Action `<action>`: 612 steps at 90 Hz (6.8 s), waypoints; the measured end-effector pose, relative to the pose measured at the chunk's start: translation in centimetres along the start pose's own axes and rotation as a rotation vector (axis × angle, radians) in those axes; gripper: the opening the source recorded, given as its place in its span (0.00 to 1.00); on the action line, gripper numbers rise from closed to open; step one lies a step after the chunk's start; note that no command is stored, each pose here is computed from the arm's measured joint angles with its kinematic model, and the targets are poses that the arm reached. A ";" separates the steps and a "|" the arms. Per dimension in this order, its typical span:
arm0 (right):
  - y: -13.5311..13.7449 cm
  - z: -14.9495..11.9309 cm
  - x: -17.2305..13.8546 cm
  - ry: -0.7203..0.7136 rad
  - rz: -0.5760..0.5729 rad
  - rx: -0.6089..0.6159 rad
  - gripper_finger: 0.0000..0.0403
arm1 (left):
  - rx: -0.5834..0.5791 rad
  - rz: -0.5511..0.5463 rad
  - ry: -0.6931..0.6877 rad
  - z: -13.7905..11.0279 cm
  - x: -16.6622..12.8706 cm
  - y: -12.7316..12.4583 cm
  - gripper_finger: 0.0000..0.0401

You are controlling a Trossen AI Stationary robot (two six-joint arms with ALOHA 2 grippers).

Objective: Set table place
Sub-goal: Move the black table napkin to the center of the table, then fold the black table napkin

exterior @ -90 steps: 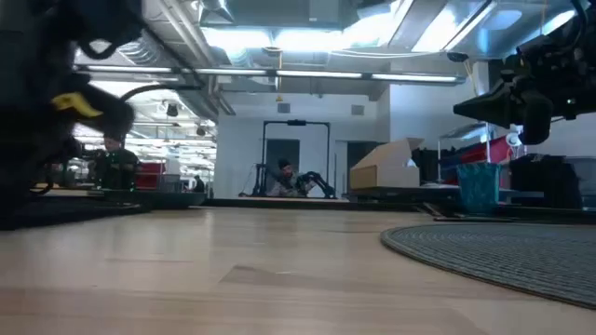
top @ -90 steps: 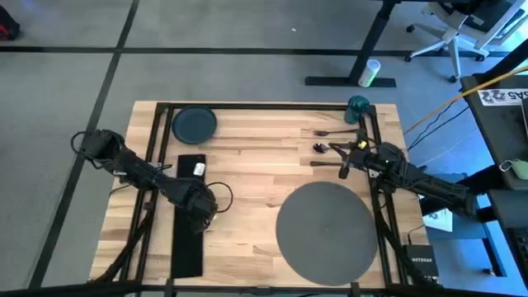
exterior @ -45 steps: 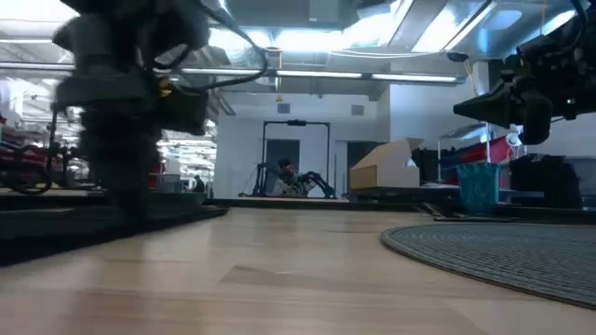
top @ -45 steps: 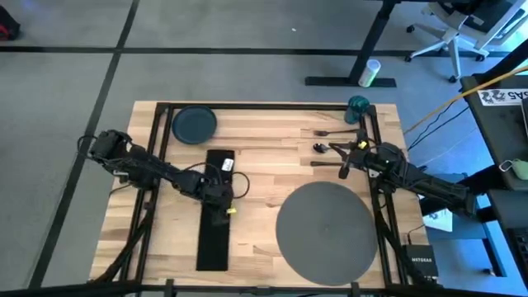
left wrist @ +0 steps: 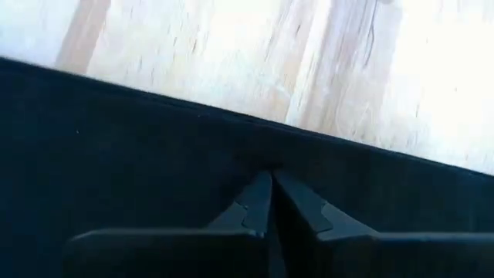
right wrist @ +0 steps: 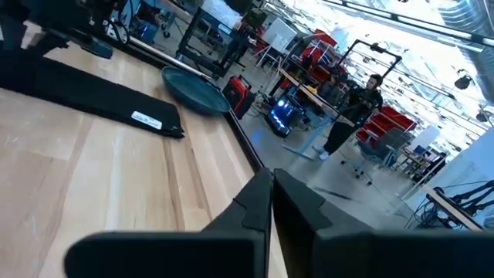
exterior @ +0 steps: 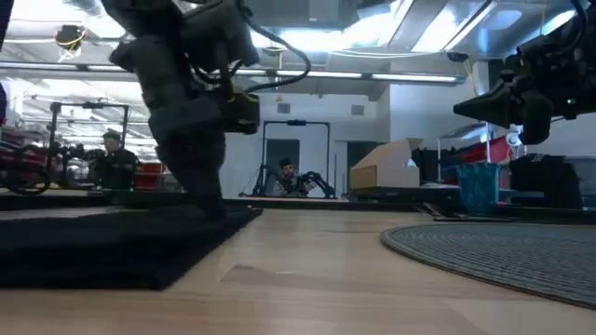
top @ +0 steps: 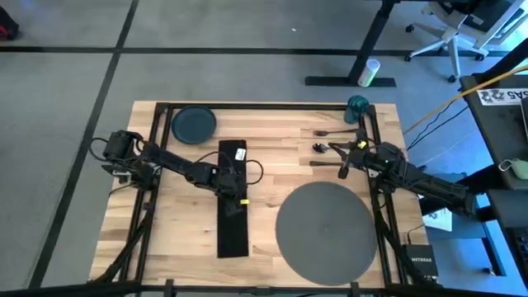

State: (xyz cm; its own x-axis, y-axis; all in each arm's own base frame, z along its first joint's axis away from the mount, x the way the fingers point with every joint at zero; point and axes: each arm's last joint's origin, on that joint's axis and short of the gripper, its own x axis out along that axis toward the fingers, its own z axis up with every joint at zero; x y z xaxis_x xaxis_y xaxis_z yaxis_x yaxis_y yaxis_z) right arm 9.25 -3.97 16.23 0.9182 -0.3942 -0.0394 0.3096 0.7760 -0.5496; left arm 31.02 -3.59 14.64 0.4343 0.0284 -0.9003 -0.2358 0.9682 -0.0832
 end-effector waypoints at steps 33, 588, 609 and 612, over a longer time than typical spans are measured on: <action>0.0 0.0 0.0 0.000 0.000 0.000 0.00 | 0.040 0.028 -0.020 2.6 -1.9 0.0 0.00; 6.7 16.8 6.9 0.397 0.951 -0.255 0.00 | 0.653 -0.165 -0.267 -4.0 -2.0 -13.1 0.29; 6.7 16.7 6.8 0.415 0.959 -0.263 0.00 | 0.682 -0.110 -0.288 -4.0 -1.7 -13.0 0.29; 6.7 16.7 6.8 0.415 0.958 -0.263 0.00 | 0.686 -0.102 -0.293 -3.9 -1.7 -13.0 0.29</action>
State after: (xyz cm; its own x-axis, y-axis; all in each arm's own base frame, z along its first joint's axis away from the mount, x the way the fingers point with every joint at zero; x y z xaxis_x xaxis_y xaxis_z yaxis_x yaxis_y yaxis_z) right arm 21.71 6.78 26.18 0.5792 0.1472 -0.8018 -0.6026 0.7397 -0.2996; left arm 29.93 -17.21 15.57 0.6609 -0.0978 -0.7441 0.3712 0.9043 0.2108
